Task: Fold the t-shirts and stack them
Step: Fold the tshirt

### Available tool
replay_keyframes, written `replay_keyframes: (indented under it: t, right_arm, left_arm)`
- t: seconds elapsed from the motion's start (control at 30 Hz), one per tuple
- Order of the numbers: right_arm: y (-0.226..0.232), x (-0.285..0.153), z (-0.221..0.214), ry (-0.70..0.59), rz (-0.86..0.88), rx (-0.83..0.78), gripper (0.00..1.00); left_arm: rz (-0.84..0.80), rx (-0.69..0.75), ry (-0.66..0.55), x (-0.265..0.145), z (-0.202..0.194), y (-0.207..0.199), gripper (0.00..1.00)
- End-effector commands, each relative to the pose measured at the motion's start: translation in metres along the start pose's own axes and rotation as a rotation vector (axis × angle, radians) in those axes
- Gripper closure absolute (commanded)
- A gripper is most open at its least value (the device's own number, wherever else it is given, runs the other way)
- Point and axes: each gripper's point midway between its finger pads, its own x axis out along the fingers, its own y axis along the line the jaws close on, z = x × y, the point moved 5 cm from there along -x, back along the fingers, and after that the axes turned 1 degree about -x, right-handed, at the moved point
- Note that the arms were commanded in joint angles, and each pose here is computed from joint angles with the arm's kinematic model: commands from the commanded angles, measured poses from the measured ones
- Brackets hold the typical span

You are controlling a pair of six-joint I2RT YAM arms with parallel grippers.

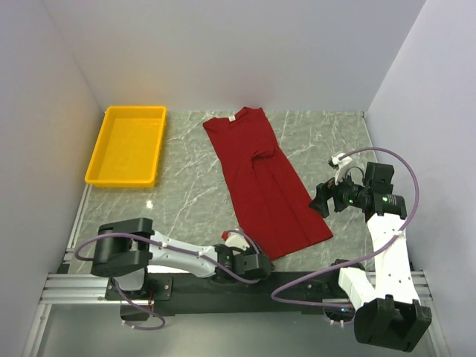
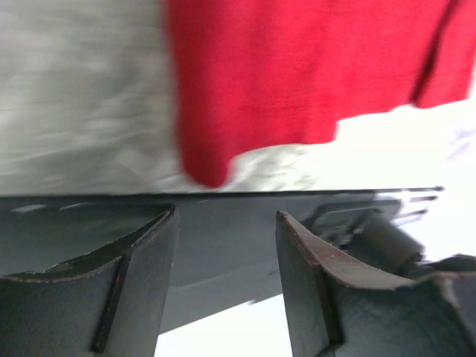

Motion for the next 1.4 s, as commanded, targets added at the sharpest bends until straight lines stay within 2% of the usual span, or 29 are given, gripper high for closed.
replay_keyframes:
  t: [0.0, 0.23, 0.5, 0.8, 0.83, 0.87, 0.97, 1.0, 1.07, 1.37]
  right_arm:
    - [0.002, -0.001, 0.004, -0.021, 0.026, 0.0, 0.05]
    - [0.001, 0.0, 0.004, -0.024, 0.023, 0.01, 0.05]
    - [-0.001, -0.002, -0.001, -0.004, 0.001, -0.002, 0.05]
    - [-0.002, -0.003, -0.003, 0.005, -0.011, -0.006, 0.05]
    - [-0.002, -0.004, -0.001, 0.003, -0.013, -0.007, 0.06]
    - [-0.002, -0.004, -0.001, 0.003, -0.013, -0.007, 0.06]
    - [-0.003, -0.005, 0.0, 0.002, -0.018, -0.009, 0.05]
    - [-0.004, -0.005, 0.001, 0.001, -0.02, -0.009, 0.05]
    - [-0.005, -0.005, 0.001, 0.004, -0.027, -0.013, 0.05]
    - [-0.008, -0.009, -0.005, 0.039, -0.055, -0.086, 0.05]
  left_arm:
    - [0.161, -0.105, -0.142, -0.009, 0.028, 0.044, 0.39]
    - [0.148, -0.127, -0.142, -0.012, 0.042, 0.056, 0.4]
    - [0.138, -0.161, -0.152, 0.005, 0.055, 0.049, 0.4]
    - [0.145, -0.207, -0.188, 0.012, 0.082, 0.041, 0.45]
    - [0.162, -0.17, -0.171, 0.018, 0.079, 0.038, 0.51]
    - [0.164, -0.17, -0.168, 0.018, 0.078, 0.038, 0.51]
    - [0.173, -0.136, -0.143, 0.024, 0.071, 0.037, 0.65]
    - [0.176, -0.13, -0.132, 0.026, 0.067, 0.036, 0.8]
    - [0.178, -0.123, -0.121, 0.026, 0.062, 0.037, 0.99]
    - [0.145, -0.109, -0.09, 0.004, 0.033, 0.039, 0.99]
